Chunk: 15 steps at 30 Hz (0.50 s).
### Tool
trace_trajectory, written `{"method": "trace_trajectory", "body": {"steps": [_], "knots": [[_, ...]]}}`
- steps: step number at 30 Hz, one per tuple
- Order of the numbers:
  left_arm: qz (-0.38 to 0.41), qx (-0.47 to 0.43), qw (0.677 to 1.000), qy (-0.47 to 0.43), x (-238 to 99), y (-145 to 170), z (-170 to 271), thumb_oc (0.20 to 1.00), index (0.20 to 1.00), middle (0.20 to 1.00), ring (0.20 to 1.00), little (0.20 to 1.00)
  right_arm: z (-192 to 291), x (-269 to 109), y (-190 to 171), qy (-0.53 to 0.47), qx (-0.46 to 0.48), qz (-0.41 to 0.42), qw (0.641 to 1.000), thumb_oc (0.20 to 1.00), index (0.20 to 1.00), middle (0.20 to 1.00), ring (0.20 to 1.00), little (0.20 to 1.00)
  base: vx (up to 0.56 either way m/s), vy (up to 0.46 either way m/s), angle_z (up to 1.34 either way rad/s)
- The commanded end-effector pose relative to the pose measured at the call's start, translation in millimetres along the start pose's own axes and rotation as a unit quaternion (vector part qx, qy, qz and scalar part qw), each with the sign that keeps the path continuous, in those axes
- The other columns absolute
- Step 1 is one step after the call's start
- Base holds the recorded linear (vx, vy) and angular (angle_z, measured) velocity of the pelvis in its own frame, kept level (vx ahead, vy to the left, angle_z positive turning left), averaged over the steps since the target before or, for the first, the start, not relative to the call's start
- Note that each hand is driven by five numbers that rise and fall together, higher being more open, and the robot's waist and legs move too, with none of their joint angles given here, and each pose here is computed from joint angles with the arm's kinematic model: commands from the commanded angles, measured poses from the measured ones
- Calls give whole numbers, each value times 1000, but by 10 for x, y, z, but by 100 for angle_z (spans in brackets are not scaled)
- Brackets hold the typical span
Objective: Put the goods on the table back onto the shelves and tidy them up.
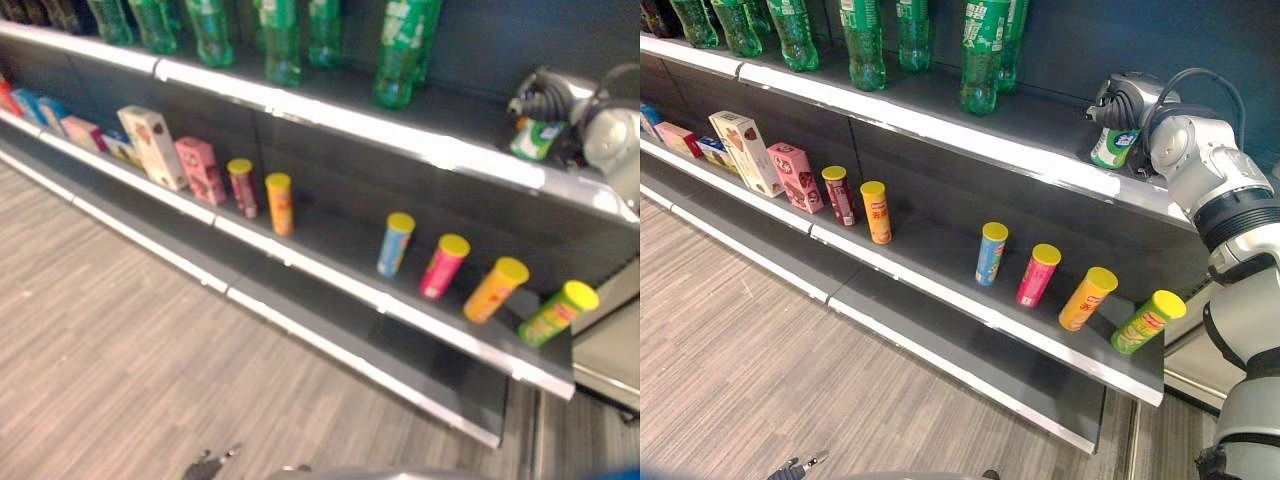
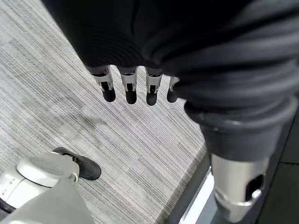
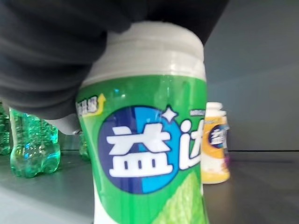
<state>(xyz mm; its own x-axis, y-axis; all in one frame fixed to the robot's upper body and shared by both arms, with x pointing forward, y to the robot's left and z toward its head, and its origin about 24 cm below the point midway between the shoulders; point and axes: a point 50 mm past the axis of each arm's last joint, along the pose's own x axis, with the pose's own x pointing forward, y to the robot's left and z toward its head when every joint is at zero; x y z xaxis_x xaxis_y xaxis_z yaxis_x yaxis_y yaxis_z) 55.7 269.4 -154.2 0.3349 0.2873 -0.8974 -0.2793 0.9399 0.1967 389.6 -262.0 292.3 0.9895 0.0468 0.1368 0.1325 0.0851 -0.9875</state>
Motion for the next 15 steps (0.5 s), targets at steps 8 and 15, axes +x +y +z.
{"method": "trace_trajectory", "body": {"steps": [8,15], "knots": [[14,1,1000,-20,34,64,173,1000,1000,1000,1000,1000,-41,10,-229,16,-28,-33,999,200,200,200,200,200,1,-1,2],[13,1,1000,-20,34,62,174,1000,1000,1000,1000,1000,-47,14,-200,19,-33,-27,999,200,200,200,200,200,0,0,0]]}}
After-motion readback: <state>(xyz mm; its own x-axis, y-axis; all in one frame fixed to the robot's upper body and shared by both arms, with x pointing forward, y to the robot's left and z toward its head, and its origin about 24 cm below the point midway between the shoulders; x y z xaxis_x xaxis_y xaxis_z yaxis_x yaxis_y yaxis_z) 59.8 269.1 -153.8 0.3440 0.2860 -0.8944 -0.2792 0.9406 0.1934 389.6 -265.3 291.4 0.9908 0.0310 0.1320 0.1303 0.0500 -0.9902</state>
